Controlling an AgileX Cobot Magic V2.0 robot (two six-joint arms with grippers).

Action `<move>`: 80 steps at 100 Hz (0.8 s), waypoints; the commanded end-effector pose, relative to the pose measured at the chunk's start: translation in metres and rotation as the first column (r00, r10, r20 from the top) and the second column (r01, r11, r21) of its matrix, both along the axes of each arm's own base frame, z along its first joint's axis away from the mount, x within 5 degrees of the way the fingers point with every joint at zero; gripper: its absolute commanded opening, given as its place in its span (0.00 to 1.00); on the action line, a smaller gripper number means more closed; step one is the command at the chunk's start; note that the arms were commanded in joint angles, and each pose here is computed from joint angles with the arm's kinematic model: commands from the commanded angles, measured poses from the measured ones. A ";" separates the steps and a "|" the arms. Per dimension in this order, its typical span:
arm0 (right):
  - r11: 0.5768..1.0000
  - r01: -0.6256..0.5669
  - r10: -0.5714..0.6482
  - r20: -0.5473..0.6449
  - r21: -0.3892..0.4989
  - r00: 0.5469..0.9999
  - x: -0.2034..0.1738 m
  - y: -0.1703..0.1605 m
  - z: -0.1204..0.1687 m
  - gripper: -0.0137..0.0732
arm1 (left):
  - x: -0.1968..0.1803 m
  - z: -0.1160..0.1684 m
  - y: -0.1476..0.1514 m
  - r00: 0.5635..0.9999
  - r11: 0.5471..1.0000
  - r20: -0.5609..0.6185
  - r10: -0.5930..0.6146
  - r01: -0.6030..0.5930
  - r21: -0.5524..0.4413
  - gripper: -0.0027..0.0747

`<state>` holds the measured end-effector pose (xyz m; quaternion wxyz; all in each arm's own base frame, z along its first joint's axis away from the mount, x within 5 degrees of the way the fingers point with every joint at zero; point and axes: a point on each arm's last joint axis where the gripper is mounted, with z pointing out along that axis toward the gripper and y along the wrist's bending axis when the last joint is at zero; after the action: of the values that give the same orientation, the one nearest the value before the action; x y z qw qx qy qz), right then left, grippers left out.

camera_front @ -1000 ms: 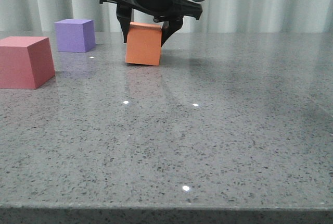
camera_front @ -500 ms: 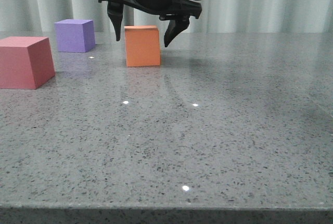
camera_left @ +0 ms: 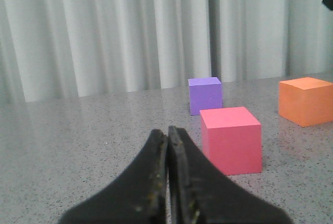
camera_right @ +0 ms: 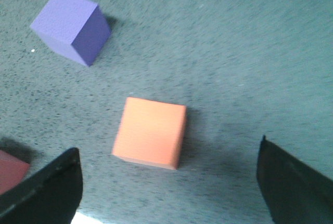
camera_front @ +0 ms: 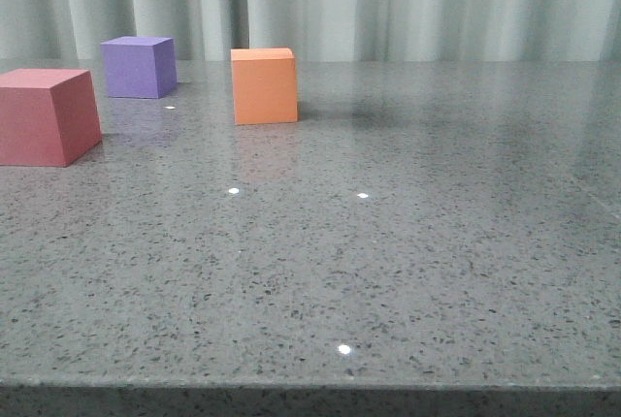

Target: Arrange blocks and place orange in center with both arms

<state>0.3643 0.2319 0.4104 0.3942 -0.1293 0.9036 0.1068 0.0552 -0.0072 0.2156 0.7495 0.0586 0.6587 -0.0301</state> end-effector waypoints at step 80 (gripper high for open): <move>0.920 0.389 -0.375 0.165 -0.059 0.912 -0.158 -0.218 -0.024 0.92 | -0.002 -0.005 0.000 0.997 1.000 0.072 0.002 -0.001 -0.016 0.01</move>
<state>0.2337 0.0216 0.3795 0.4081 0.0173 0.9122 -0.0326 0.0552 -0.0072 0.2156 0.7495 0.0586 0.6587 -0.0301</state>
